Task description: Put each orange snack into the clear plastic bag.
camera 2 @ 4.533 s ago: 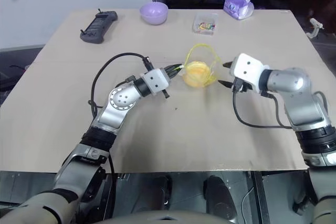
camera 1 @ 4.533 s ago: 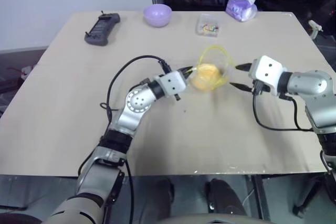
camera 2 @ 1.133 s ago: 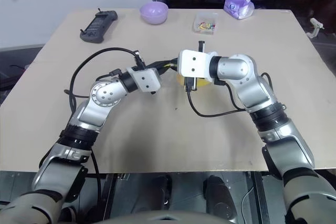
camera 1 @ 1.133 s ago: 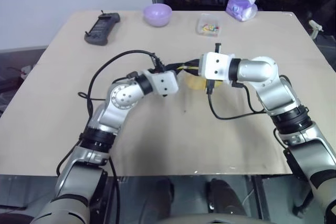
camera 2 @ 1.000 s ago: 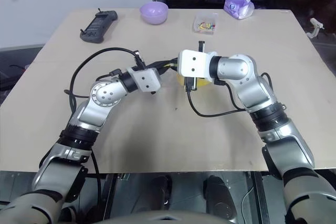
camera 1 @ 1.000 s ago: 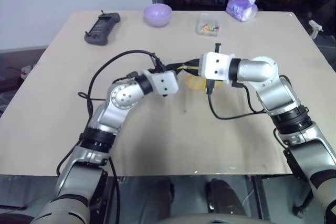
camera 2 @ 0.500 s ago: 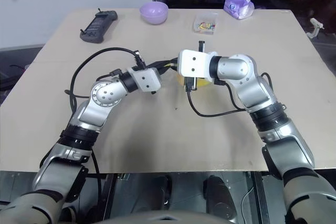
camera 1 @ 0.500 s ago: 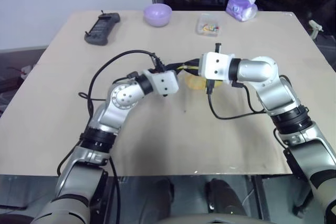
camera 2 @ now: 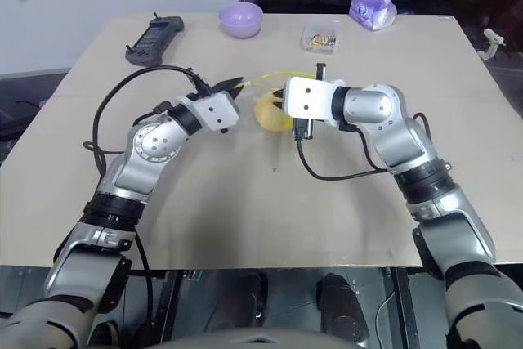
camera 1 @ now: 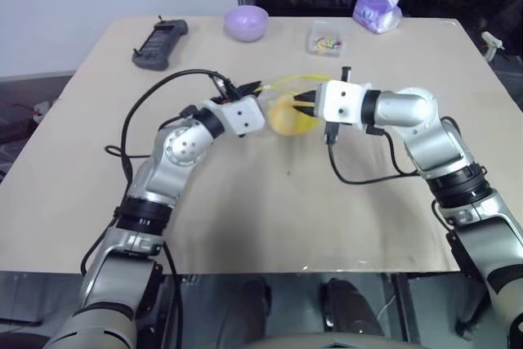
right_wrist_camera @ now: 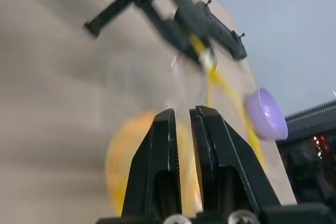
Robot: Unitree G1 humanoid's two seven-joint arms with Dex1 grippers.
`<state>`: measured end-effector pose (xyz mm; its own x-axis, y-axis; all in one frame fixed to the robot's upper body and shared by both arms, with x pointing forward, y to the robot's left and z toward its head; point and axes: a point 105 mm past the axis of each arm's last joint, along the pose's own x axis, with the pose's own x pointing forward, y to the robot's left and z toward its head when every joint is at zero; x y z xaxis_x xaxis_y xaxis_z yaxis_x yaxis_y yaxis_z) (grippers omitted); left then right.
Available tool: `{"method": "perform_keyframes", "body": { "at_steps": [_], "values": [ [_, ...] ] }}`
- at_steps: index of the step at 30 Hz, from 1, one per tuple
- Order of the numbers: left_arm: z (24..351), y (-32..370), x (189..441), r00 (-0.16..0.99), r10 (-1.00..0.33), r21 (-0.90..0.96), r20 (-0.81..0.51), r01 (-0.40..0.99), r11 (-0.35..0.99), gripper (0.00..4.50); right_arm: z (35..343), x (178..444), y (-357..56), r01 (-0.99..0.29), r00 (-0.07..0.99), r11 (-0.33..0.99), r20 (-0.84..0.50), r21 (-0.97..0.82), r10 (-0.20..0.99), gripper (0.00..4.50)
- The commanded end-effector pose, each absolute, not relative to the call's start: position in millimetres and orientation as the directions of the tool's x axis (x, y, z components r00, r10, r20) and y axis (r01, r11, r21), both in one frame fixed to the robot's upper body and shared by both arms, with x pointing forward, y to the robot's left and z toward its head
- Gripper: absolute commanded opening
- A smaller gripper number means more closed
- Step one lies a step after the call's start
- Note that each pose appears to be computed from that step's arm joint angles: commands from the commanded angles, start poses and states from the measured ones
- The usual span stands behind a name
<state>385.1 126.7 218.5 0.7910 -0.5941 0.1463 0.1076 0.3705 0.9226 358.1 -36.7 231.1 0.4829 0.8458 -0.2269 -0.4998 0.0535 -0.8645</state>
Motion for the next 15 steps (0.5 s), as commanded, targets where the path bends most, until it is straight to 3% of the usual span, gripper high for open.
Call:
{"method": "perform_keyframes", "body": {
  "at_steps": [1,15],
  "values": [
    [236,126,384,0.775,-0.598,0.921,0.203,0.055,0.385,0.0,245,359,-44,-0.455,0.507,0.086,-0.179,-0.886,0.843,0.5],
    [225,92,362,0.66,-0.732,0.925,0.17,0.149,0.349,0.0,256,348,-15,-0.421,0.427,0.082,-0.118,-0.904,0.896,0.5]
  ]
}}
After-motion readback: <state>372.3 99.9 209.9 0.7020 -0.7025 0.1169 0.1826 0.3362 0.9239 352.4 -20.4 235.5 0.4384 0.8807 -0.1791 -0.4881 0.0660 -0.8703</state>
